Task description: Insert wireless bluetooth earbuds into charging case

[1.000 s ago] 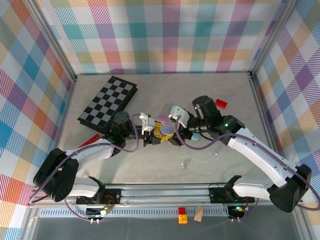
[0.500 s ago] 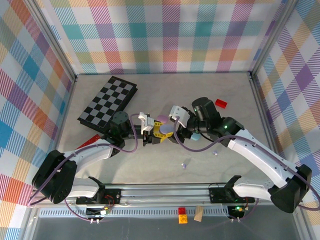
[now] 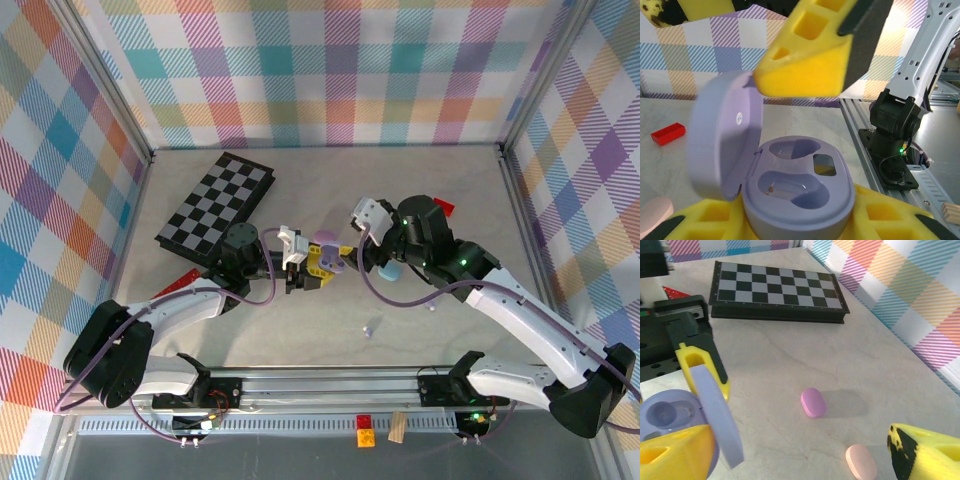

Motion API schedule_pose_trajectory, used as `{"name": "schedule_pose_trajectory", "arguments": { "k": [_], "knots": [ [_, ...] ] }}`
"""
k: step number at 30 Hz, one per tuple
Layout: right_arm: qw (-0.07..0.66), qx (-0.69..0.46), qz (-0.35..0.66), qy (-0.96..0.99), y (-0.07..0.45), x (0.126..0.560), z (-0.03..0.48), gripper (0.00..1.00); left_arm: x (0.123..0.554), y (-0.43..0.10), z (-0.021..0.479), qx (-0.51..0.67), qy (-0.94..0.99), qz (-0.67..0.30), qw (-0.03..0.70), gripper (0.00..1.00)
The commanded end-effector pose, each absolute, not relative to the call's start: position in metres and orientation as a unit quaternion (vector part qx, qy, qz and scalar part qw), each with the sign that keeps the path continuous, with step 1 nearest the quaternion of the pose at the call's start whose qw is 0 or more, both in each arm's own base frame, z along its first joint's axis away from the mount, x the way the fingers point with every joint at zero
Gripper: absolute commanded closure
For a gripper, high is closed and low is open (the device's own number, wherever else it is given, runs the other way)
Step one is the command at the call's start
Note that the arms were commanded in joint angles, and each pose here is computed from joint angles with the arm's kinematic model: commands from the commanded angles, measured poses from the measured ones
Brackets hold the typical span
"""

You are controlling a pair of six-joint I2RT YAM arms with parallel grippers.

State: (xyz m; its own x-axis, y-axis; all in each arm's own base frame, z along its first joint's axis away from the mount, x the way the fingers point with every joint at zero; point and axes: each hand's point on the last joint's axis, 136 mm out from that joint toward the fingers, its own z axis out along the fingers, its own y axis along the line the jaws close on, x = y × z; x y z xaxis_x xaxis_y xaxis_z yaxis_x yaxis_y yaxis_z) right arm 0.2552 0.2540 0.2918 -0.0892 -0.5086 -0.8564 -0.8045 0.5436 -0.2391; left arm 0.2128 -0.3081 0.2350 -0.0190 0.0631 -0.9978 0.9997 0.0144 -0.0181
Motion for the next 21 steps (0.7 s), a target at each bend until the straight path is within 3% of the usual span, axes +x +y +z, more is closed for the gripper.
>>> {"name": "schedule_pose_trajectory", "arguments": {
  "k": [1, 12, 15, 21],
  "knots": [
    [0.518, -0.429, 0.142, 0.726, 0.248, 0.26, 0.303, 0.12, 0.205, -0.309, 0.255, 0.525, 0.486, -0.484, 0.503, 0.63],
    [0.534, -0.423, 0.259, 0.685, 0.242, 0.211, 0.322, 0.08, 0.214, -0.309, 0.252, 0.515, 0.498, -0.476, 0.511, 0.64],
    [0.543, -0.372, 0.292, 0.694, 0.224, 0.207, 0.325, 0.07, 0.219, -0.308, 0.252, 0.507, 0.499, -0.479, 0.515, 0.64],
    [0.515, -0.164, 0.318, 0.779, 0.167, 0.231, 0.293, 0.1, 0.228, -0.306, 0.257, 0.487, 0.493, -0.487, 0.531, 0.64]
  ]
}}
